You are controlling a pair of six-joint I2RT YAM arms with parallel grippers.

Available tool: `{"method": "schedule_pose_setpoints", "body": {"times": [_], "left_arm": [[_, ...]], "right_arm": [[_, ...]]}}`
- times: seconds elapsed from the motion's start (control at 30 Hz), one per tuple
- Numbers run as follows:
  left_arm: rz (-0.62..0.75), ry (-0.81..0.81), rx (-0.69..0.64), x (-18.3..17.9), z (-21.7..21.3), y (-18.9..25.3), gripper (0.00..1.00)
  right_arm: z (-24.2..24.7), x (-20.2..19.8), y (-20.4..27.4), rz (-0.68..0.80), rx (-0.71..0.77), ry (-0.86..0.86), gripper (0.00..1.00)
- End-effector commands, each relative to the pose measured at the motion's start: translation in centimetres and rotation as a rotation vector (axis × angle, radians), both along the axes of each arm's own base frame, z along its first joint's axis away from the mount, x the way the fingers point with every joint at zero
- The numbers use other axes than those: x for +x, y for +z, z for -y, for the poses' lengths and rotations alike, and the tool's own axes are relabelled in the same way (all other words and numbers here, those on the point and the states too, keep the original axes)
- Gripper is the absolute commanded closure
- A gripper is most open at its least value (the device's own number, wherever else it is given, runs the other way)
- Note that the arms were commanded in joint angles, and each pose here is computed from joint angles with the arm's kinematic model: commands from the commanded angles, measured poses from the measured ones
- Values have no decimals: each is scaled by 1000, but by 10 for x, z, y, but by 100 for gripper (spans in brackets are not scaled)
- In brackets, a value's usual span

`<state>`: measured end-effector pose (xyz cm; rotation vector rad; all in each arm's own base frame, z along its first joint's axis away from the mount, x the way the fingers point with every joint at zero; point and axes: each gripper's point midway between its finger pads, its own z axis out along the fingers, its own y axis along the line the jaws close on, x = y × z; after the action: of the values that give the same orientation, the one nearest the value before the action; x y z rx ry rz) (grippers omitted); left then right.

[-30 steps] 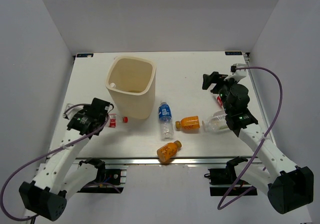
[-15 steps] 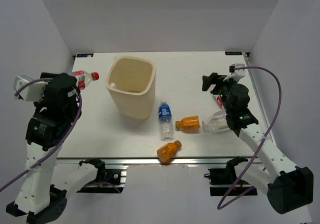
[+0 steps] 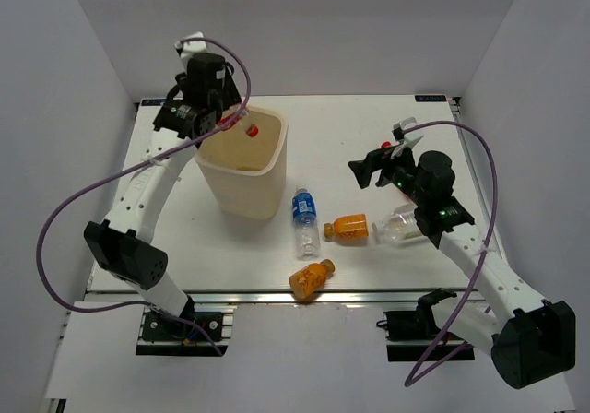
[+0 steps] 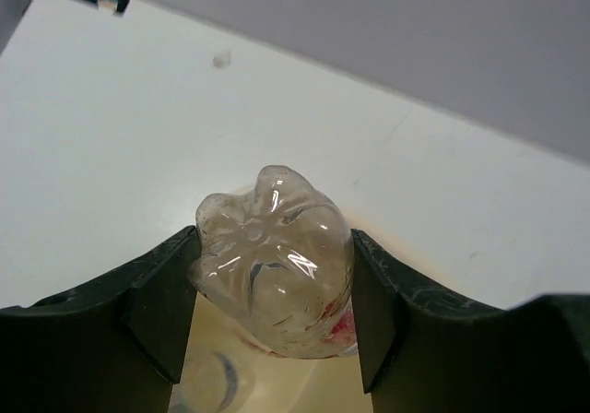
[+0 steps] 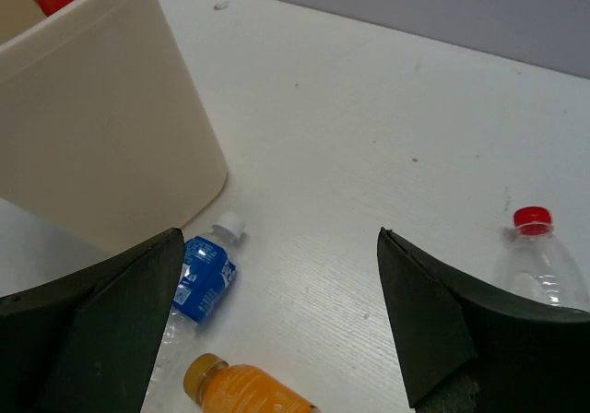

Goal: Put the plastic bottles in the bin

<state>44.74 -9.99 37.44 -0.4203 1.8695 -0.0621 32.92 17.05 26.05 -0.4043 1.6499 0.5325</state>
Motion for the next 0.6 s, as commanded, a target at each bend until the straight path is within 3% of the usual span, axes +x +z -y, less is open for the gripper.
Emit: {"method": "schedule_pose_setpoints", "body": {"times": [0.0,0.17,0.23,0.27,0.3,0.33,0.5,0.57], "left_arm": [[51,-35,42,-27,-11,22,100],[46,-108,42,-35,-3,2,97],[49,-146,34,-38,2,0,71],[38,-150,33,-40,3,-8,33],[43,-151,31,-40,3,-8,14],[65,-153,26,-43,2,-2,2],[117,-95,26,-49,-11,19,2],[122,3,24,-51,-27,22,2]], "right_arm": [[-21,-7,2,-48,18,129,11],[-45,-8,-14,-124,60,196,11],[-60,-7,-27,-157,37,204,11],[-63,1,-36,-176,14,163,11],[-67,3,-42,-190,-2,155,11],[-77,0,-48,-208,-12,167,11],[-99,9,-76,-327,56,113,11],[-112,4,-84,-349,45,107,11]]}}
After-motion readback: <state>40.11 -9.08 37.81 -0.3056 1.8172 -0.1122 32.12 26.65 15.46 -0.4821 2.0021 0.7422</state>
